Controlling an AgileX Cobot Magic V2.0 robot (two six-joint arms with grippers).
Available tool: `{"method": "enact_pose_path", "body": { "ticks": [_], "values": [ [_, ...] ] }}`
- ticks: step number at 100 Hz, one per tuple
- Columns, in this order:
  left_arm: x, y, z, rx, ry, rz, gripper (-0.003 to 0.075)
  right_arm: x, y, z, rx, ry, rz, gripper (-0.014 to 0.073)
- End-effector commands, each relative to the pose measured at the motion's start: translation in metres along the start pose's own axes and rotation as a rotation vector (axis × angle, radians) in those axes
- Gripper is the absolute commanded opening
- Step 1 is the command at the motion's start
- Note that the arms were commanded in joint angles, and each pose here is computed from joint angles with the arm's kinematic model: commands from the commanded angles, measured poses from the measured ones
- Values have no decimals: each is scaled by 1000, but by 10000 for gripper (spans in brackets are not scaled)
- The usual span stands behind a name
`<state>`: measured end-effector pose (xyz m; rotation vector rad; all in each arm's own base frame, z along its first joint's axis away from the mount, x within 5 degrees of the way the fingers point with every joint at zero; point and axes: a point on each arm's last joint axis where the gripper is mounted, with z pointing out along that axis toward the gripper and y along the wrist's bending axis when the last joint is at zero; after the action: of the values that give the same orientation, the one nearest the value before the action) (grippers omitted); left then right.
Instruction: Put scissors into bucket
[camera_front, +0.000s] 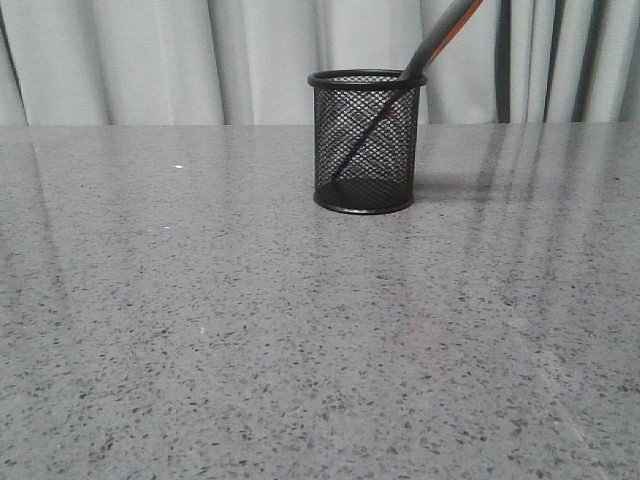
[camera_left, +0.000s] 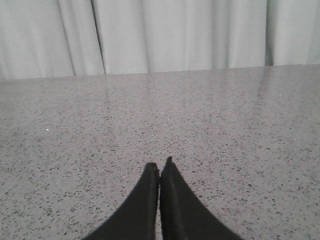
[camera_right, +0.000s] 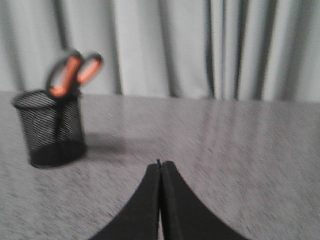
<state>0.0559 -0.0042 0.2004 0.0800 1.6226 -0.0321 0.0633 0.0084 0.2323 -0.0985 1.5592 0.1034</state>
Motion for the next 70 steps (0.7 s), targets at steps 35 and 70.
{"method": "enact_pose_path", "body": {
  "ticks": [35,70],
  "values": [
    [1,0,-1,-7,-76,-15,-21,35,-10,-10,172,2,-6,-65],
    [1,0,-1,-7,-74,-16,-21,35,-10,-10,175,16,-44,-65]
  ]
}}
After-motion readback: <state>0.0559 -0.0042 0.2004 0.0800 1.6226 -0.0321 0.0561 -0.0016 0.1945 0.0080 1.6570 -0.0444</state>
